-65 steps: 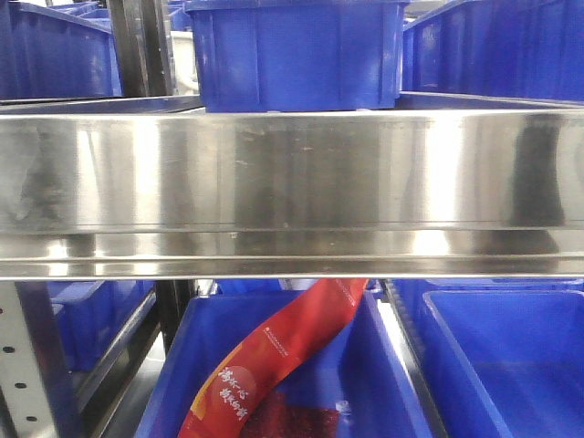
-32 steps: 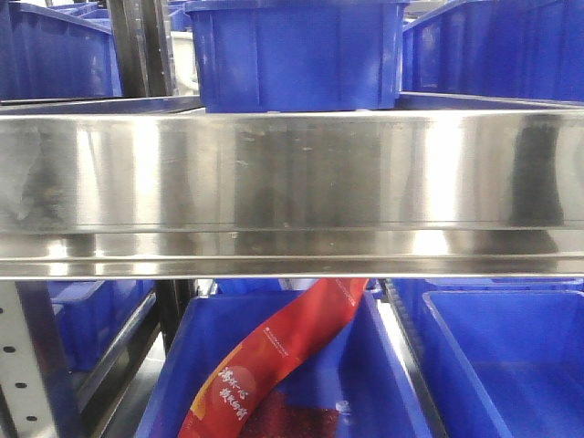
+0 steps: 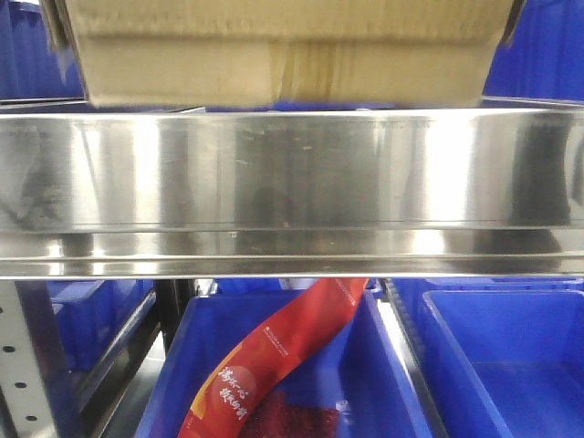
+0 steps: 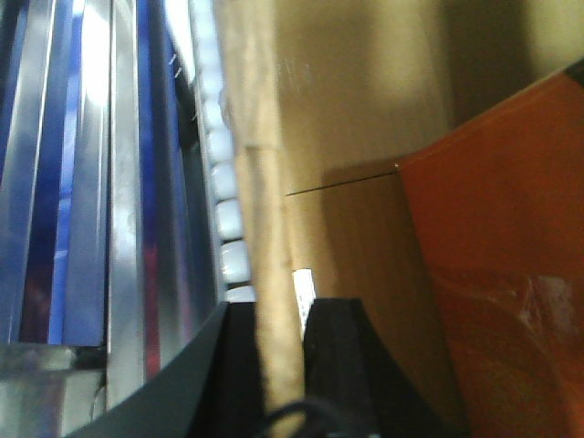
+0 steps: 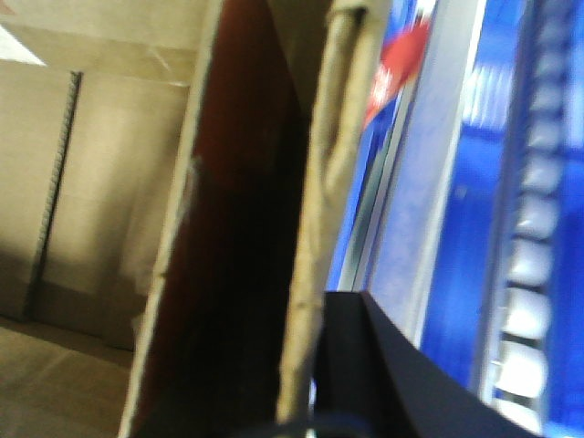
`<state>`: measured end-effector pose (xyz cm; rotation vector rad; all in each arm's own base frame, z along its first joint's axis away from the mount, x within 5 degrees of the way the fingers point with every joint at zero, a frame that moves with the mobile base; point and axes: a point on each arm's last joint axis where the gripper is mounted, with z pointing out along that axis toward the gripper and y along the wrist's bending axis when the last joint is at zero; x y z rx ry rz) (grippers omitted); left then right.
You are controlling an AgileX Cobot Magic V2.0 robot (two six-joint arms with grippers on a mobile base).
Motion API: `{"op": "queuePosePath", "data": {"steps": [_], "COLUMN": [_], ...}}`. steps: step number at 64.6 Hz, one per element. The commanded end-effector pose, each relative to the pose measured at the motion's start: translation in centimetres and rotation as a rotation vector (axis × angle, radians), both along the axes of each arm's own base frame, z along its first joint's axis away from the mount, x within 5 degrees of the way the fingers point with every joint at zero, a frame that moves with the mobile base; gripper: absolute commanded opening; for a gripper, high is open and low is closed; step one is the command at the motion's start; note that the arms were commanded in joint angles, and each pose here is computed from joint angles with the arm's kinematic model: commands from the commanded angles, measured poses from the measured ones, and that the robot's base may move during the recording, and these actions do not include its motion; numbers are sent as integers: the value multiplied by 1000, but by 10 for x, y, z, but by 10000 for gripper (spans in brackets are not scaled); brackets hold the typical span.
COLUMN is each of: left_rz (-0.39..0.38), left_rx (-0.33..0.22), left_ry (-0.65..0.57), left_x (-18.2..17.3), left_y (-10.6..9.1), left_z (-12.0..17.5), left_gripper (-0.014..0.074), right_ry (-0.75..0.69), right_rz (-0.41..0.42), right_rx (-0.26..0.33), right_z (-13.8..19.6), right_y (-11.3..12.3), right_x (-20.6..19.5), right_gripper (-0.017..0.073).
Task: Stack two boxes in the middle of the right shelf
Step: 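Lower the boxes onto the middle shelf and open both grippers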
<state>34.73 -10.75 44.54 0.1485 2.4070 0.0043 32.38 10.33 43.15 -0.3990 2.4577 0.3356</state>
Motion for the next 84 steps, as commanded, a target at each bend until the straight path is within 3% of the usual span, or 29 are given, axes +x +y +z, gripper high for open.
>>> {"op": "queuePosePath", "data": {"steps": [1, 9, 21, 27, 34, 45, 49, 54, 61, 65, 76, 84], "left_rz": [14, 14, 11, 2, -11, -13, -13, -14, -13, -13, -22, -43], "left_rx": [35, 35, 28, 5, -32, -61, -71, -86, -91, -85, -72, -82], "left_ry": [-69, -69, -67, -64, -72, -142, -172, -214, -234, -226, -201, -254], "left_x": [3, 3, 3, 1, -6, -31, -42, -60, -81, -92, -124, -145], "left_y": [5, 5, 4, 3, 2, 11, 15, 21, 29, 33, 44, 51], "left_z": [7, 7, 7, 8, 14, 40, 51, 65, 72, 70, 47, 31], "left_gripper": [-61, 174, 633, 560, 509, 506, 505, 479, 358, 234, -108, -111], "right_ry": [-31, -33, -40, -45, -66, -134, -170, -217, -261, -296, -346, -383], "right_rz": [-4, -4, -8, -28, -30, -32, -33, -34, -36, -41, -47, -44], "right_rx": [-14, -13, -23, -33, -32, -14, -4, 9, 21, 28, 38, 32], "right_z": [4, 5, 6, 8, 14, 37, 47, 61, 72, 77, 65, 43], "right_y": [-4, -4, -6, -8, -10, -16, -19, -23, -28, -32, -39, -44], "right_x": [0, -1, -2, -3, -9, -31, -43, -60, -79, -91, -117, -136], "right_gripper": [-134, 30, 443, 576, 569, 547, 473, 304, 0, -173, -153, -153]}}
